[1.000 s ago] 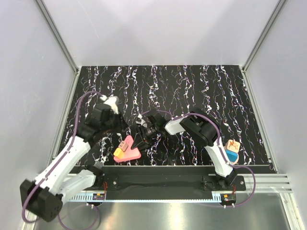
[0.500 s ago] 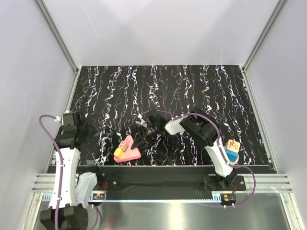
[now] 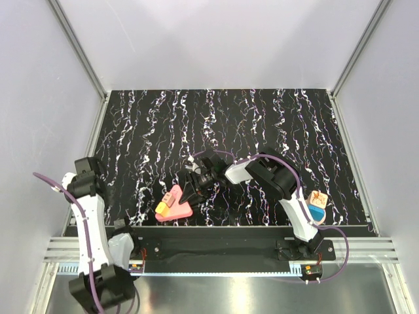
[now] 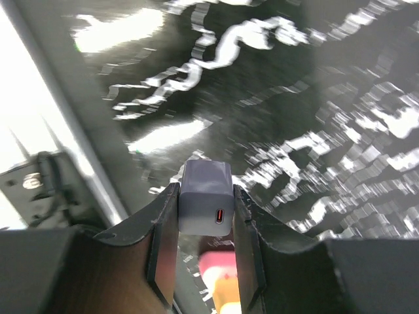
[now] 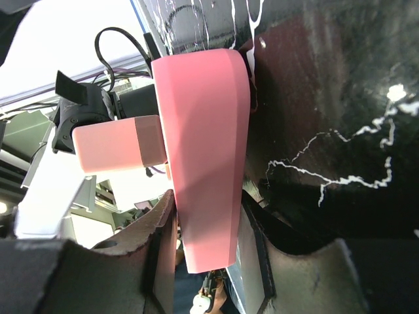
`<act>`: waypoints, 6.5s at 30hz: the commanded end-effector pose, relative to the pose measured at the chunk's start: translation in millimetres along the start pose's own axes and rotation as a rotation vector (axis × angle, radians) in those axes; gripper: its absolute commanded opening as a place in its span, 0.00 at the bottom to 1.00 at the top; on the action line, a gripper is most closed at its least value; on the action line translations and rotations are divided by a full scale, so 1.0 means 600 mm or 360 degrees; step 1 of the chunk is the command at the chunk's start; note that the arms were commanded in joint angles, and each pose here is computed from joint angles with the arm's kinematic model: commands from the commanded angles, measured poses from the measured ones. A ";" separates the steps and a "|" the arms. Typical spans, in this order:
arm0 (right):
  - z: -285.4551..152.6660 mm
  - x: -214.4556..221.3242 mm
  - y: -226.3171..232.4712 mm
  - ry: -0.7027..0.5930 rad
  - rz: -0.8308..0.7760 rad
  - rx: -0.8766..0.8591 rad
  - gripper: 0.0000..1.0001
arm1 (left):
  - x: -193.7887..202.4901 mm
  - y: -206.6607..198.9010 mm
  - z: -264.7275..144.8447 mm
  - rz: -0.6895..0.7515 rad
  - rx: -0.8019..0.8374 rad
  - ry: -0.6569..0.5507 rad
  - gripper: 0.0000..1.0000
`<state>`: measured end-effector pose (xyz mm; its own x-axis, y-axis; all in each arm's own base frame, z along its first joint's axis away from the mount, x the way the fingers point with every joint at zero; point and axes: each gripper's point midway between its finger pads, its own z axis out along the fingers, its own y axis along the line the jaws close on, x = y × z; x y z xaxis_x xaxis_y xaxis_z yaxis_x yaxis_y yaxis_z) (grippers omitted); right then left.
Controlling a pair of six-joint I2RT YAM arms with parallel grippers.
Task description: Pull the plug off the socket
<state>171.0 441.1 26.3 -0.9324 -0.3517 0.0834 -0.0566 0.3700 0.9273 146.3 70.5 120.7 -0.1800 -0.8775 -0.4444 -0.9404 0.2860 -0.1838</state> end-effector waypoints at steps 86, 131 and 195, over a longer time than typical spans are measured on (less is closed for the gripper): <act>0.004 0.013 -0.084 -0.0052 0.0192 0.0239 0.03 | 0.256 -0.222 -0.184 0.1709 0.1387 0.0537 0.83; -0.061 0.014 -0.095 -0.0009 0.0109 0.0200 0.00 | 0.358 -0.162 -0.106 0.2102 0.1084 0.0609 0.59; -0.026 0.026 -0.125 0.0041 0.0225 0.0286 0.00 | 0.359 -0.190 -0.109 0.1990 0.1223 0.0469 0.00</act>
<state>180.2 408.5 26.0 -0.9059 -0.4181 0.0675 -0.0841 0.3338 0.9389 174.2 -160.1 78.7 -0.9237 0.1267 -0.3615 0.2137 0.9536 -0.2119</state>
